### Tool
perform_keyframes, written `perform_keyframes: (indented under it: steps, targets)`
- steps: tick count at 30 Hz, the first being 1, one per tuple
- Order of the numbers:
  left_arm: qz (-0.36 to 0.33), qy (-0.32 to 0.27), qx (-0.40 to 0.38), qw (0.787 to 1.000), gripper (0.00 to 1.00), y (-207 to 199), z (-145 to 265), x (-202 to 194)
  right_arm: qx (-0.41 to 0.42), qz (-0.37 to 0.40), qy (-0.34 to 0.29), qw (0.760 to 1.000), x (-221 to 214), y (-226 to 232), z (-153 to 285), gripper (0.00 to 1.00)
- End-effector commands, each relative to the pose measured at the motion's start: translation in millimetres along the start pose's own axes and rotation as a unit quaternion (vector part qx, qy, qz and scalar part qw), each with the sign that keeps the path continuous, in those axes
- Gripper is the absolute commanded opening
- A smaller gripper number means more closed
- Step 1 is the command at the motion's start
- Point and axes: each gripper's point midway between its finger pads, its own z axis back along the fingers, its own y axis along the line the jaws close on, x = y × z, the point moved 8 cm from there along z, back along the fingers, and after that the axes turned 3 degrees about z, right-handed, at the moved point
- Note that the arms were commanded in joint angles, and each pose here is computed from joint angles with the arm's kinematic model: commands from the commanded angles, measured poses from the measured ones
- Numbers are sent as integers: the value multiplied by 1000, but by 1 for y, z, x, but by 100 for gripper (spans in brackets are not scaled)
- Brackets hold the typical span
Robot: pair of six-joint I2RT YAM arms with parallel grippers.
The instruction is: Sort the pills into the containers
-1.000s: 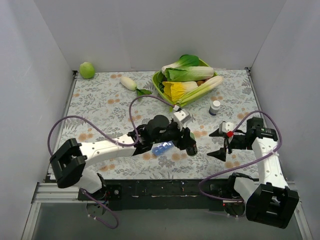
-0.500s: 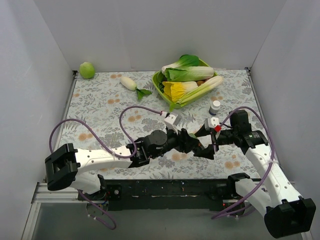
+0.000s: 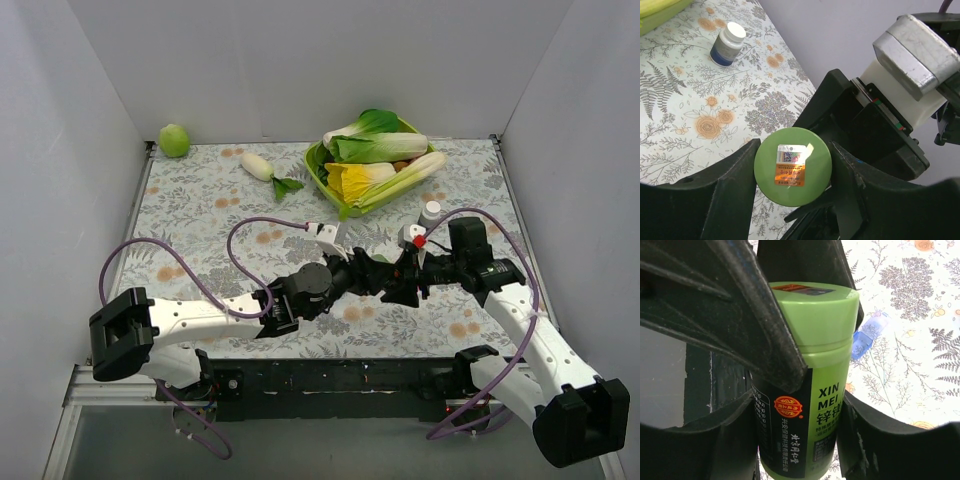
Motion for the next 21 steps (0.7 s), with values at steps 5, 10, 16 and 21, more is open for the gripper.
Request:
perform_keyframes:
  steps: [5,10,16,21]
  targets:
    - [32,-26,-48,998,40,-12,23,19,43,41,-21,998,13,13,2,7]
    - [10,-35,-103,994,94,-12,67,39,66,84,-12,994,0,26,5,6]
    - [-63,-14,-130,989,98,9,116,46,62,119,-5,991,-1,28,8,6]
    - [-160,33,-212,963,98,13,150,42,62,150,14,987,-4,27,10,7]
